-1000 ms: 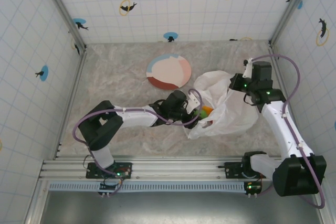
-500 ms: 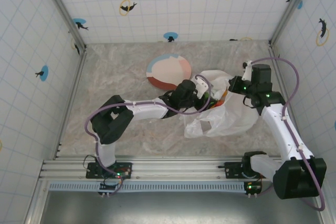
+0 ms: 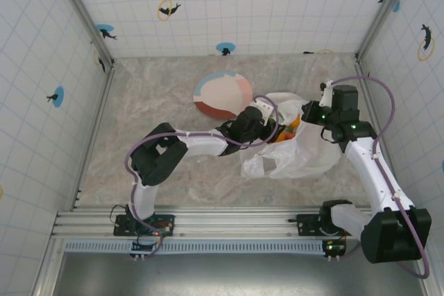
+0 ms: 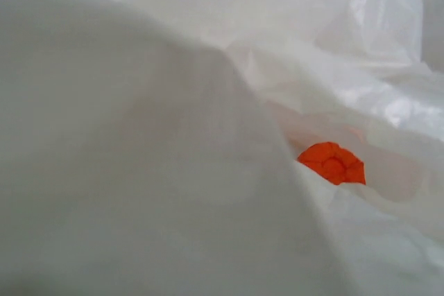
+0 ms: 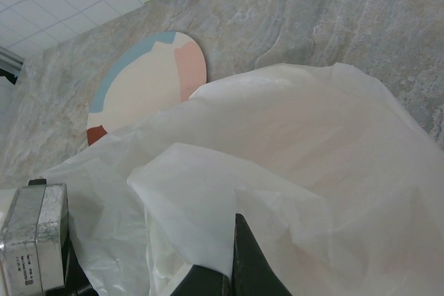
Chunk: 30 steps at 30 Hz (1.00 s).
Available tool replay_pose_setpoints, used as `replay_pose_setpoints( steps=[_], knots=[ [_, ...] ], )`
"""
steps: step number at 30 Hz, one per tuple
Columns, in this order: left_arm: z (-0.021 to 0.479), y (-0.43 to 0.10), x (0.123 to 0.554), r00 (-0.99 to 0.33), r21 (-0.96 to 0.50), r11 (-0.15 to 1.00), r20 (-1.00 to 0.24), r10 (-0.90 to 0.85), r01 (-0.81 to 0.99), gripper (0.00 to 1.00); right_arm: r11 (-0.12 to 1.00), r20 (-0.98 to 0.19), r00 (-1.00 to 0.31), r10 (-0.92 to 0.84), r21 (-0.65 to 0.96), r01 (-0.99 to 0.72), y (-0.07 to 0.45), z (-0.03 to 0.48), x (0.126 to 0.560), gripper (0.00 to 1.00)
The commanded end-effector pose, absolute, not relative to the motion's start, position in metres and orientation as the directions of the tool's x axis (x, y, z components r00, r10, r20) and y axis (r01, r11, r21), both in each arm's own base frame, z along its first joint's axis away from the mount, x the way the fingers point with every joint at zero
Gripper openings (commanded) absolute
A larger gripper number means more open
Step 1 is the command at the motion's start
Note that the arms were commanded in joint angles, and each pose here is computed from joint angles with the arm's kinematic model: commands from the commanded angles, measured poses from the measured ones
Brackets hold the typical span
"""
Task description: Place the fruits into the plastic bag
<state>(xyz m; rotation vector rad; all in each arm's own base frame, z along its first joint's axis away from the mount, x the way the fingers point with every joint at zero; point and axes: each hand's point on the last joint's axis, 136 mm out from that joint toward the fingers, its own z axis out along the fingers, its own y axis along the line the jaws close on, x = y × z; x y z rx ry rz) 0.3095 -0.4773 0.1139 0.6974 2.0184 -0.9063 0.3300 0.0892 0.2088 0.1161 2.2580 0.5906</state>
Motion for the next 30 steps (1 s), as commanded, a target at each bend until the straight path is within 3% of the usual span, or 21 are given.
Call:
replay_pose_setpoints(
  steps=[1, 8, 18, 30],
  knots=[
    [0.117, -0.492, 0.311, -0.549, -0.398, 0.565, -0.827, 0.121, 0.723, 0.62, 0.884, -0.674, -0.691, 0.261, 0.454, -0.109, 0.092, 0.202, 0.331, 0.00],
    [0.114, -0.510, 0.317, -0.562, -0.425, 0.540, -0.820, 0.111, 0.727, 0.65, 0.886, -0.677, -0.689, 0.259, 0.451, -0.109, 0.092, 0.203, 0.332, 0.00],
    [0.138, -0.499, 0.319, -0.506, -0.363, 0.559, -0.854, 0.120, 0.745, 0.87, 0.891, -0.678, -0.691, 0.251, 0.440, -0.108, 0.090, 0.202, 0.334, 0.00],
    [0.153, -0.457, 0.291, -0.495, -0.347, 0.548, -0.857, 0.145, 0.761, 0.94, 0.901, -0.678, -0.692, 0.248, 0.424, -0.092, 0.081, 0.198, 0.332, 0.00]
  ],
)
